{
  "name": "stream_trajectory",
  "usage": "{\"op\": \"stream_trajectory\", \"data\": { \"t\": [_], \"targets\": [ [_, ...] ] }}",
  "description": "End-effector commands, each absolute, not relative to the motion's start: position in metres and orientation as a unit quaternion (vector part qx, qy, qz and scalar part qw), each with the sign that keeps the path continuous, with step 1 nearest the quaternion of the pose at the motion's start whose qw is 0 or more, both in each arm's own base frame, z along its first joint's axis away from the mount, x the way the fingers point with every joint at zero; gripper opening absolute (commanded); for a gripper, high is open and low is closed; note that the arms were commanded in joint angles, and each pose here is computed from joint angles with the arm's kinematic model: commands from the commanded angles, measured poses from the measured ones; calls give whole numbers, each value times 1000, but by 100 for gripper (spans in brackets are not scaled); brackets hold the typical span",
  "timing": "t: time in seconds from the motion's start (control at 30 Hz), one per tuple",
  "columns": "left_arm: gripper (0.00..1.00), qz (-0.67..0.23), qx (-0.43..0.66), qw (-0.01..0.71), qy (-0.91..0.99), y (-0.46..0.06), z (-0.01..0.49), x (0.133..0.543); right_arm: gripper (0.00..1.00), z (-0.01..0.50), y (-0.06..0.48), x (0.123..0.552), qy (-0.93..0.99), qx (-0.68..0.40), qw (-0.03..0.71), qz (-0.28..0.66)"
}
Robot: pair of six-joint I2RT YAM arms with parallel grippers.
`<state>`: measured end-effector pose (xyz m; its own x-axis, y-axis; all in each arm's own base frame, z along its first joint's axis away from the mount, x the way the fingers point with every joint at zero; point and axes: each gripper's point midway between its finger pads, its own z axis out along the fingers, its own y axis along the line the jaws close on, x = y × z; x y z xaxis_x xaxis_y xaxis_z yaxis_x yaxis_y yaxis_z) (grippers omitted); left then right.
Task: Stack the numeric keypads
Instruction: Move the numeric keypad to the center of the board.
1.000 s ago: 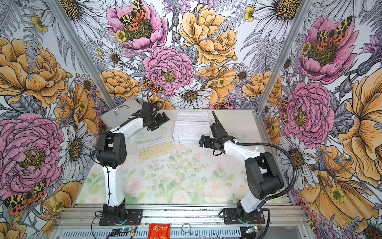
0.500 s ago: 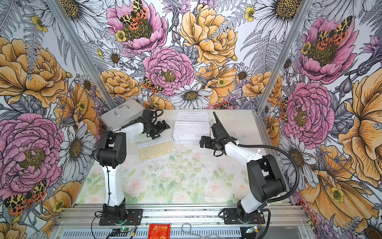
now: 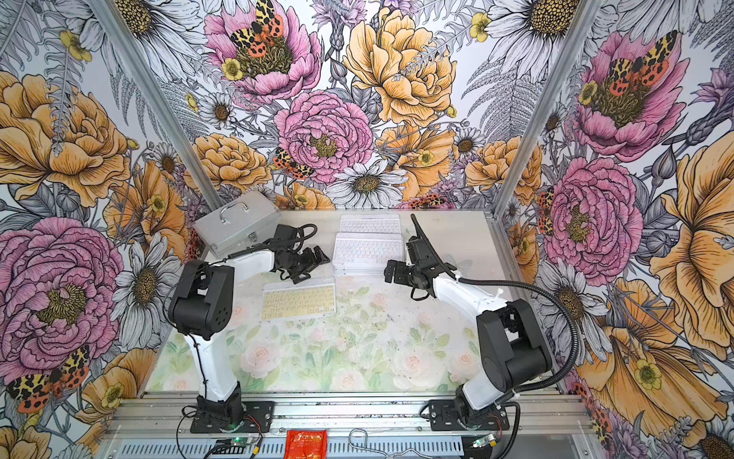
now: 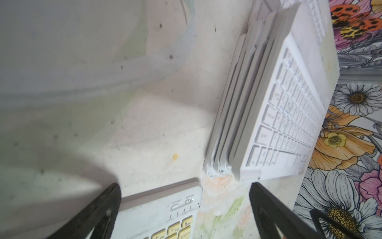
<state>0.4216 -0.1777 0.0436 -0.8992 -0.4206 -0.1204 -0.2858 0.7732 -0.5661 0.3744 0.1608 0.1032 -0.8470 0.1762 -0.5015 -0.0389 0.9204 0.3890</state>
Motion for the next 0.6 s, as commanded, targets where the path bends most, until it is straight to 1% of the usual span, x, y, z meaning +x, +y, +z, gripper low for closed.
{"op": "stream_trajectory", "data": {
  "t": [0.0, 0.1, 0.17, 0.23, 0.3, 0.4, 0.5, 0.57],
  "targets": [
    [99, -297, -193, 109, 929, -187, 46, 400, 100, 112, 162, 372, 936, 42, 287, 201],
    [99, -315, -187, 108, 924, -191, 58, 391, 100, 113, 167, 371, 934, 40, 284, 213],
    [99, -324, -186, 134, 918, -183, 87, 392, 100, 113, 172, 369, 932, 39, 282, 224],
    [99, -298, -185, 153, 924, -162, 108, 388, 100, 112, 179, 367, 931, 33, 280, 231],
    [99, -246, -189, 167, 936, -133, 117, 379, 100, 109, 187, 365, 932, 27, 275, 234],
    [99, -170, -221, 152, 948, -85, 100, 355, 100, 102, 202, 362, 933, 15, 269, 240],
    [99, -147, -268, 113, 946, -52, 68, 325, 100, 99, 220, 361, 932, -2, 264, 249],
    [99, -122, -287, 117, 943, -36, 62, 312, 100, 97, 232, 359, 932, -16, 260, 252]
  ]
}}
